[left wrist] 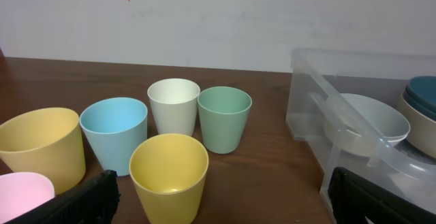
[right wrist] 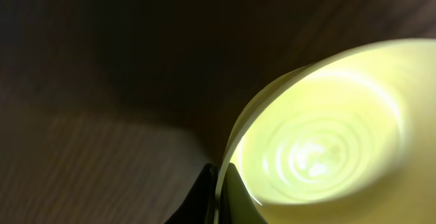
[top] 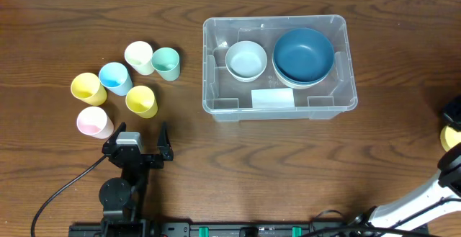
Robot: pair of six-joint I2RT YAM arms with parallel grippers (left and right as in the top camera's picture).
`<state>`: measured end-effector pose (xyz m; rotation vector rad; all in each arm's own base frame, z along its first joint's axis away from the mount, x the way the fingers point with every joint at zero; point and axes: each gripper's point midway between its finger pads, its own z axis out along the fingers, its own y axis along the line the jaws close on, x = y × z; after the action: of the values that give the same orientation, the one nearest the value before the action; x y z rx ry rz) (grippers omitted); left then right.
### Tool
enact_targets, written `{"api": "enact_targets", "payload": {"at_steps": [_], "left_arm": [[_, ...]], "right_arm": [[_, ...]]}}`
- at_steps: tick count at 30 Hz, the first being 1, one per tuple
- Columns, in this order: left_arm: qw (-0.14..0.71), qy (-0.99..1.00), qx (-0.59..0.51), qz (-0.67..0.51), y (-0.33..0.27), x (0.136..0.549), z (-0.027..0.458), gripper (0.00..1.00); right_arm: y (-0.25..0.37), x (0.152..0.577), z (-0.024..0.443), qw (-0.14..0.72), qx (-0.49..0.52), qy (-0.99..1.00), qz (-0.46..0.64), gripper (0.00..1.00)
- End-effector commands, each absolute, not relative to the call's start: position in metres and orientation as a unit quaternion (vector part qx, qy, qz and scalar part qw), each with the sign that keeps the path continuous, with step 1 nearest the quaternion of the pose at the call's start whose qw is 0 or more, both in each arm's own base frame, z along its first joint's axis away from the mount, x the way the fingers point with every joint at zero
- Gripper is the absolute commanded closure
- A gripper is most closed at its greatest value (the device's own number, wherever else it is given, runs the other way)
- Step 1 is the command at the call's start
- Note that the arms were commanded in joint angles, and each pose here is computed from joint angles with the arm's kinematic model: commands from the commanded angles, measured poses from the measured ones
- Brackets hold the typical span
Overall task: Pack container
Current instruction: 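Move the right gripper to the yellow bowl and grasp its rim, then carry the yellow bowl over the white bowls in the bin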
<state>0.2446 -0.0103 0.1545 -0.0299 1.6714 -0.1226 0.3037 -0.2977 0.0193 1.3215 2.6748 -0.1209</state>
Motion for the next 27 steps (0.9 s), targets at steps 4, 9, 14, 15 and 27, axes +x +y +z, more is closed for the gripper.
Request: {"api": "enact_targets", "payload": {"at_steps": [4,9,14,15,27], "left_arm": [[0.652,0.756,-0.01,-0.056,-0.011,0.244,0.139,0.02],[0.652,0.756,-0.01,-0.056,-0.011,0.244,0.139,0.02],[0.652,0.756,-0.01,-0.056,-0.011,0.244,0.139,0.02],[0.652,0.756,-0.01,-0.056,-0.011,0.244,0.139,0.02],[0.652,0.756,-0.01,-0.056,-0.011,0.244,0.139,0.02]], "right_arm": [[-0.204,0.369,0.011,0.076,0.346,0.934,0.035,0.99],[-0.14,0.413,0.04,0.087,0.261,0.961,0.043,0.99],[-0.081,0.445,0.101,0.106,0.184,0.976,0.037,0.99],[-0.073,0.45,0.117,0.114,0.173,0.978,0.035,0.99],[-0.026,0.44,0.289,0.257,0.083,0.962,0.044,0.99]]}}
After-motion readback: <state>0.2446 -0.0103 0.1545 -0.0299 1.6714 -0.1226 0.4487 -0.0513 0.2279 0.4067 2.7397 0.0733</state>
